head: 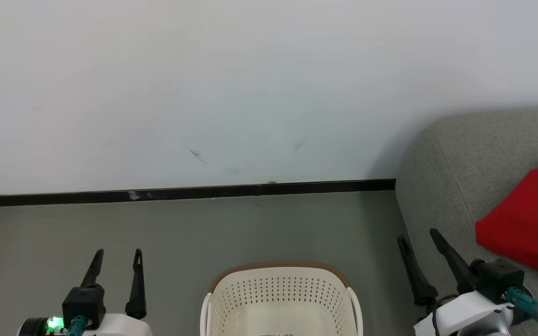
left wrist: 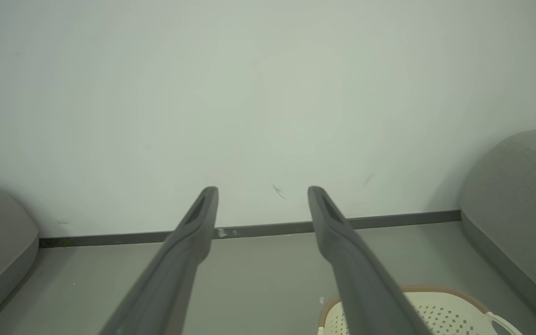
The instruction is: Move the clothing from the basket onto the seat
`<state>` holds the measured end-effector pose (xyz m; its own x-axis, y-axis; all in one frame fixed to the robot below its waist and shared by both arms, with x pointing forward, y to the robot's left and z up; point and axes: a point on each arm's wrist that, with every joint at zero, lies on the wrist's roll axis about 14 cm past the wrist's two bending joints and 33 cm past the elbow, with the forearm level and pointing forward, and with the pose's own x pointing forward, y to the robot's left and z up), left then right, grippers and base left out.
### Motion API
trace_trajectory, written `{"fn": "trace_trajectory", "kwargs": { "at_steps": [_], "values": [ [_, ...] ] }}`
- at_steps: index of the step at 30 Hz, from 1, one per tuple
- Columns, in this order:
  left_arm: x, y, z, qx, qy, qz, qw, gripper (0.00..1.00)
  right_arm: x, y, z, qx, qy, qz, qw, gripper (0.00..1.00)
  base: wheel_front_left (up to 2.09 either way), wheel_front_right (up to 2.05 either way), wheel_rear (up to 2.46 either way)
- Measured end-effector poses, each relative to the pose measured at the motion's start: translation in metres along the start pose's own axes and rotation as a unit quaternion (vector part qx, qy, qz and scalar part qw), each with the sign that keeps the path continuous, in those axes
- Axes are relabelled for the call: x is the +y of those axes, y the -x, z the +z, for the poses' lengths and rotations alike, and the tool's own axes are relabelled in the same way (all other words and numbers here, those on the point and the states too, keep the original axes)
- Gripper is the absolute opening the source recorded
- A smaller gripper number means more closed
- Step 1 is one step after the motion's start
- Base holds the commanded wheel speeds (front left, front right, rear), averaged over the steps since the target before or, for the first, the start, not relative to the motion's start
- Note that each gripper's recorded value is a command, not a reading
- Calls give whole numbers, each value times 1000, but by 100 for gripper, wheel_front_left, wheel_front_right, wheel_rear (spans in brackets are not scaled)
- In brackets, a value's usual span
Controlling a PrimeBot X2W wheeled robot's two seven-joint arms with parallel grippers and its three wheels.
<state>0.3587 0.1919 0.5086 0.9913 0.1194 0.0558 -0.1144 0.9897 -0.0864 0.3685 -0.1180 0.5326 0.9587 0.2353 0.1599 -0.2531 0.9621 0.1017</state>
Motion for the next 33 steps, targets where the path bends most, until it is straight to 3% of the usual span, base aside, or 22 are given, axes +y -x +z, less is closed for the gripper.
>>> {"fn": "trace_trajectory", "kwargs": {
  "at_steps": [27, 28, 33],
  "values": [
    [-3, -7, -5, 9, -4, -7, 1000, 100, -1, -1, -6, 8, -2, -4, 1000, 100, 0, 0, 0],
    [-4, -7, -6, 10, -3, -10, 1000, 0, -2, -1, -6, 8, -2, -4, 1000, 0, 0, 0, 0],
    [-8, 6, -30, 48, 8, -6, 999, 0, 0, 11, -28, 44, -12, -8, 999, 0, 0, 0, 0]
  ]
}}
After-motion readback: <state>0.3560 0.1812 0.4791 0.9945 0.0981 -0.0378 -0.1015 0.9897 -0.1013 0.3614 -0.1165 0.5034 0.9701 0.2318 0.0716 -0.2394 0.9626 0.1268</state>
